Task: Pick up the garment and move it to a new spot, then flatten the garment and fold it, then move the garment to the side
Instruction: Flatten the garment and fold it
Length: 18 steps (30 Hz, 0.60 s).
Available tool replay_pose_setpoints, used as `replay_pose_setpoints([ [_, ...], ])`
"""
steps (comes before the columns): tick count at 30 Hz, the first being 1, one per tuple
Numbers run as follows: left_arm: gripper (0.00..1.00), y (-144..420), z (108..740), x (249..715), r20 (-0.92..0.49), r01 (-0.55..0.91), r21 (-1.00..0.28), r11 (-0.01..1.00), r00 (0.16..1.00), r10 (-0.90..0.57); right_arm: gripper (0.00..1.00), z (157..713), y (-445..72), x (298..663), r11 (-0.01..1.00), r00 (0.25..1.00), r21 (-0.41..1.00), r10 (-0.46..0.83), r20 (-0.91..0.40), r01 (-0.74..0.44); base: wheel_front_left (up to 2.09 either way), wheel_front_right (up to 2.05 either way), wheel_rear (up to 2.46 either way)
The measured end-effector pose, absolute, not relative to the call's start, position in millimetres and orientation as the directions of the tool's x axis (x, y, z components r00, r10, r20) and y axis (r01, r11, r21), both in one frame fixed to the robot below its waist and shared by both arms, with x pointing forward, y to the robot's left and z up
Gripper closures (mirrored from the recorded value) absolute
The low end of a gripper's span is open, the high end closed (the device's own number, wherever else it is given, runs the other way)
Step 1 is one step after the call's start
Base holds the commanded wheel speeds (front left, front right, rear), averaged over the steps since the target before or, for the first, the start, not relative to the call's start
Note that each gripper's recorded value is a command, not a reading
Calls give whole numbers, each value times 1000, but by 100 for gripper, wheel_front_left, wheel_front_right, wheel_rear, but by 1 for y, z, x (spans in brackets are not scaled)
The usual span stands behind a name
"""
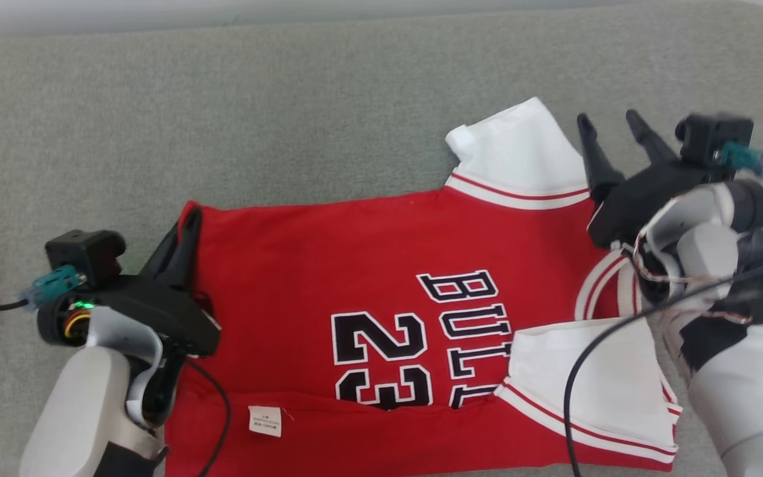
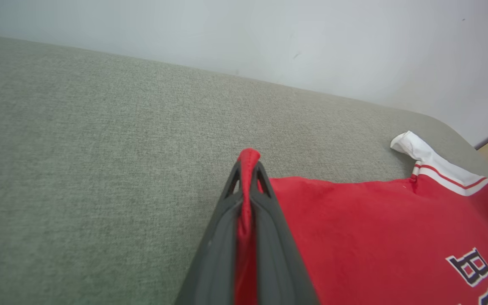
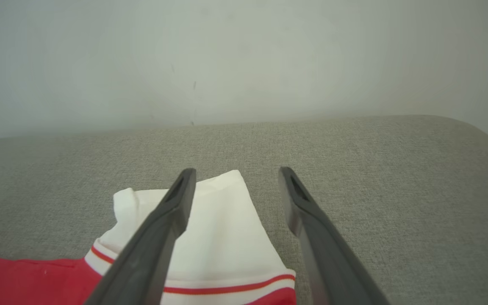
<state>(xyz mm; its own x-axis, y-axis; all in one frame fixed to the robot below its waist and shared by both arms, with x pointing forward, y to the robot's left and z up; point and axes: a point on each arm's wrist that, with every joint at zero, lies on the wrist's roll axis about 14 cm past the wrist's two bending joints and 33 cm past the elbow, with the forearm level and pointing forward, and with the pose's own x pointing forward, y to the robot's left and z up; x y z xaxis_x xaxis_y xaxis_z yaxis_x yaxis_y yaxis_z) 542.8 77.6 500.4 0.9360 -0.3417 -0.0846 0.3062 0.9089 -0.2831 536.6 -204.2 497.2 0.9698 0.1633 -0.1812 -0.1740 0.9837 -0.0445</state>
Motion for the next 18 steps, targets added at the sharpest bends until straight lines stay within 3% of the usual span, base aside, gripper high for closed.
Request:
replay_pose_setpoints([
  [18, 100, 76, 484, 547, -60, 311, -265, 913, 940, -337, 0, 437, -217, 610, 988, 896, -88, 78, -436, -129, 0, 0, 0],
])
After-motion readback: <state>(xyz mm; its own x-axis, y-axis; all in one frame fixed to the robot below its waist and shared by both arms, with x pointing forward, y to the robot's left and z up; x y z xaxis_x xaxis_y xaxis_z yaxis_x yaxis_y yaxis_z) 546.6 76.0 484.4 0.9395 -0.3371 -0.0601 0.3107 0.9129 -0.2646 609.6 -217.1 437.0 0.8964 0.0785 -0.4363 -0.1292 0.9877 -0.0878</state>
